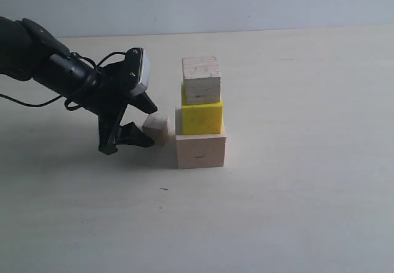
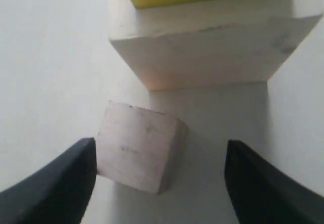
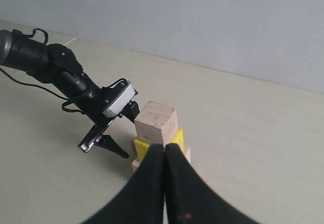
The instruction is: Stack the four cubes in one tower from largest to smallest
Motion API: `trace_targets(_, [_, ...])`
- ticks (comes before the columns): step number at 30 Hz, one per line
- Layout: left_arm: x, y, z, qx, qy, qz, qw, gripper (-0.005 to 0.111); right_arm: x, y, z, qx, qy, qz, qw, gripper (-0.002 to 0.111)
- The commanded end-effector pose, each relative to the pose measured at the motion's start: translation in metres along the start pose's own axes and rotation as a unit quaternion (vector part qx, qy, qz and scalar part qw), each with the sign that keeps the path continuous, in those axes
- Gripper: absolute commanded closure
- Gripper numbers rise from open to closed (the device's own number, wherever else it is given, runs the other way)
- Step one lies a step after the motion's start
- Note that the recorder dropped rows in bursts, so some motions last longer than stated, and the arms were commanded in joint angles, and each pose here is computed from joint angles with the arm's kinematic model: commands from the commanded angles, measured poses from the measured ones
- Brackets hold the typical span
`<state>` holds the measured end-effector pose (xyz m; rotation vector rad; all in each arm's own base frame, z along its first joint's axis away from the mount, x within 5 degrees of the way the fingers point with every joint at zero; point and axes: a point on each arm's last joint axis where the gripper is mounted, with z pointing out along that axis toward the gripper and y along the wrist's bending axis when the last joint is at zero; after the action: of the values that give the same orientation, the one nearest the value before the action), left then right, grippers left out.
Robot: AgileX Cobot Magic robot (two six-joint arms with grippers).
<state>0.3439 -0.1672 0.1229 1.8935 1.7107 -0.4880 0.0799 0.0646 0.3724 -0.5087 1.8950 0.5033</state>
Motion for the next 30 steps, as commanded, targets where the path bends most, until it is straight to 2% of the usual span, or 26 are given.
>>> trace_targets(1, [0.000,-0.001,0.005,0.002,-0.002,-0.009,1.000,0.038,0.001,-0.001,0.000,0.001,-0.004,0.000,1.000,0.108])
trace_targets(10, [-0.004,-0.003,0.003,0.012,-0.011,-0.006,1.000,0.038,0.001,-0.001,0.000,0.001,-0.003,0.000,1.000,0.108])
trace_targets(22, [-0.017,0.012,-0.008,-0.009,-0.022,0.020,1.000,0.038,0.001,-0.001,0.000,0.001,-0.003,0.000,1.000,0.108])
trace_targets(30, [-0.010,0.014,0.002,0.005,-0.014,0.023,1.000,0.038,0.001,-0.001,0.000,0.002,-0.003,-0.001,1.000,0.108])
